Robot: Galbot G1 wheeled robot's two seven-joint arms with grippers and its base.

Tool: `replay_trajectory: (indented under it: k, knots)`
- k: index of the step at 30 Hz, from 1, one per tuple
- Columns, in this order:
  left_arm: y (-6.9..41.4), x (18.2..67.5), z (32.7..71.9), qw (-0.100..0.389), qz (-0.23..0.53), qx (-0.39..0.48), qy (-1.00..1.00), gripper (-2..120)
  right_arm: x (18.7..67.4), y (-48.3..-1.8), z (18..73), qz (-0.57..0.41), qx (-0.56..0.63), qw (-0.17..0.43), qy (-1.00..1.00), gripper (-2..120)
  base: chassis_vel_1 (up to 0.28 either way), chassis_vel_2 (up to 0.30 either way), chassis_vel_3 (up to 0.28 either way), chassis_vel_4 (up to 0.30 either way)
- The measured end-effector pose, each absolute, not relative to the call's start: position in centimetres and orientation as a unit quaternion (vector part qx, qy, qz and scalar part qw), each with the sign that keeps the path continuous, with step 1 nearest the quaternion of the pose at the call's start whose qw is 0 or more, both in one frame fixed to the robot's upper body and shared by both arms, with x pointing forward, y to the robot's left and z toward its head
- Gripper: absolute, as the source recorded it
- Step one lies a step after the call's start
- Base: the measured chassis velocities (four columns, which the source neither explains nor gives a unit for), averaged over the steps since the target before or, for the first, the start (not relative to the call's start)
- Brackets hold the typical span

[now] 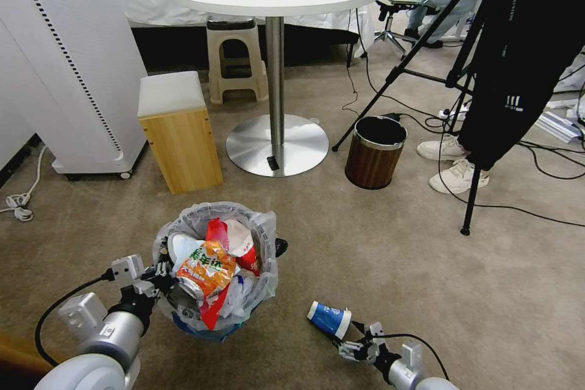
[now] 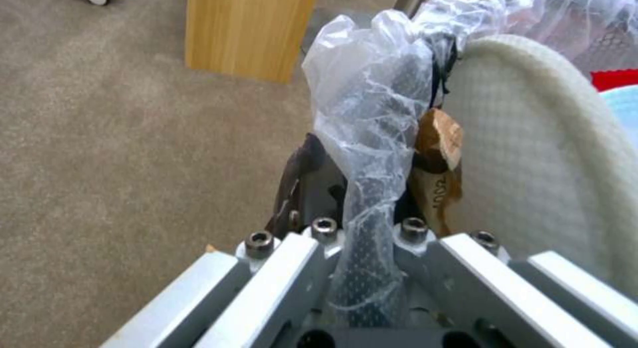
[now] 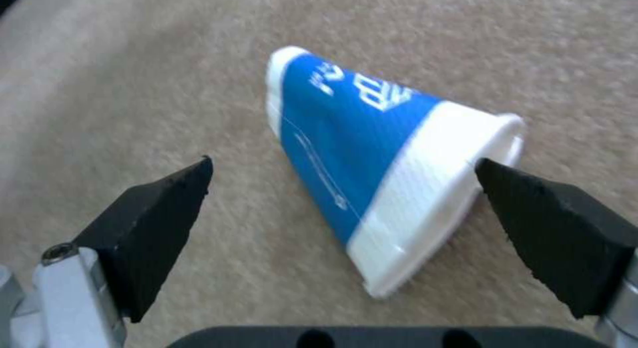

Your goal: Pick up the trash bin and place the garbage on the floor into it.

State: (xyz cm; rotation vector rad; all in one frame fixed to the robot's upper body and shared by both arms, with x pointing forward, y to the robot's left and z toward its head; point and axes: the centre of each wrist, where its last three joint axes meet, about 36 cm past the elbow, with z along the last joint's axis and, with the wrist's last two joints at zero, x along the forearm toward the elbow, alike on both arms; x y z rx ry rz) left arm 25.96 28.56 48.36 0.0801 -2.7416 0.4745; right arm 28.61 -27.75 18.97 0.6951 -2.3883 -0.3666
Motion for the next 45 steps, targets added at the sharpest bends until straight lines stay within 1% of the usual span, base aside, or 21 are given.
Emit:
replay_trajectory:
  k: [6,15,26,28,29,32,33,34,36,37,39,40,43,44,45]
  knots:
    - [28.6,26.1,48.3,0.178,0.169,0.029,-0.969,1,29.3,-27.2,19.5,-0.169,0.286,0.301,-0.894,100,0.0,0.0,0.0,0.0]
    - [28.5,26.1,48.3,0.178,0.171,0.029,-0.969,1,29.0,-25.8,19.1,-0.179,0.289,0.304,-0.89,99,0.0,0.0,0.0,0.0]
    - [28.4,26.0,48.2,0.177,0.172,0.027,-0.969,1,28.3,-26.0,18.9,-0.183,0.277,0.304,-0.893,97,0.0,0.0,0.0,0.0]
    - [28.3,26.0,48.2,0.178,0.172,0.027,-0.969,1,28.2,-25.5,18.8,-0.182,0.276,0.305,-0.893,92,0.0,0.0,0.0,0.0]
    - [28.3,26.0,48.2,0.178,0.172,0.027,-0.969,1,28.2,-25.5,18.8,-0.182,0.276,0.305,-0.893,92,0.0,0.0,0.0,0.0]
    - [28.4,25.9,48.2,0.177,0.171,0.026,-0.969,1,28.1,-25.1,18.6,-0.176,0.275,0.304,-0.895,80,0.0,0.0,0.0,0.0]
    - [28.4,25.9,48.2,0.177,0.171,0.026,-0.969,1,28.1,-25.1,18.6,-0.176,0.275,0.304,-0.895,80,0.0,0.0,0.0,0.0]
    - [28.4,25.9,48.2,0.177,0.17,0.026,-0.969,1,28.0,-25.1,18.6,-0.174,0.274,0.303,-0.896,72,0.0,0.0,0.0,0.0]
    - [28.4,26.0,48.2,0.176,0.169,0.024,-0.969,1,27.9,-24.9,18.6,-0.172,0.27,0.302,-0.898,63,0.0,0.0,0.0,0.0]
    - [28.4,26.0,48.2,0.176,0.169,0.024,-0.969,1,27.9,-24.9,18.6,-0.172,0.27,0.302,-0.898,63,0.0,0.0,0.0,0.0]
    - [28.4,26.0,48.2,0.176,0.169,0.023,-0.97,1,28.0,-24.8,18.5,-0.171,0.268,0.301,-0.899,51,0.0,0.0,0.0,0.0]
    - [28.4,26.0,48.2,0.176,0.169,0.023,-0.97,1,28.0,-24.8,18.5,-0.171,0.268,0.301,-0.899,51,0.0,0.0,0.0,0.0]
    - [28.4,26.0,48.3,0.175,0.169,0.022,-0.97,1,27.9,-24.8,18.4,-0.169,0.268,0.299,-0.9,37,0.0,0.0,0.0,0.0]
    - [28.4,26.0,48.3,0.175,0.169,0.022,-0.97,1,27.9,-24.8,18.4,-0.169,0.268,0.299,-0.9,37,0.0,0.0,0.0,0.0]
    - [28.4,26.0,48.2,0.176,0.169,0.022,-0.97,1,27.8,-24.8,18.4,-0.168,0.268,0.298,-0.901,32,0.0,0.0,0.0,0.0]
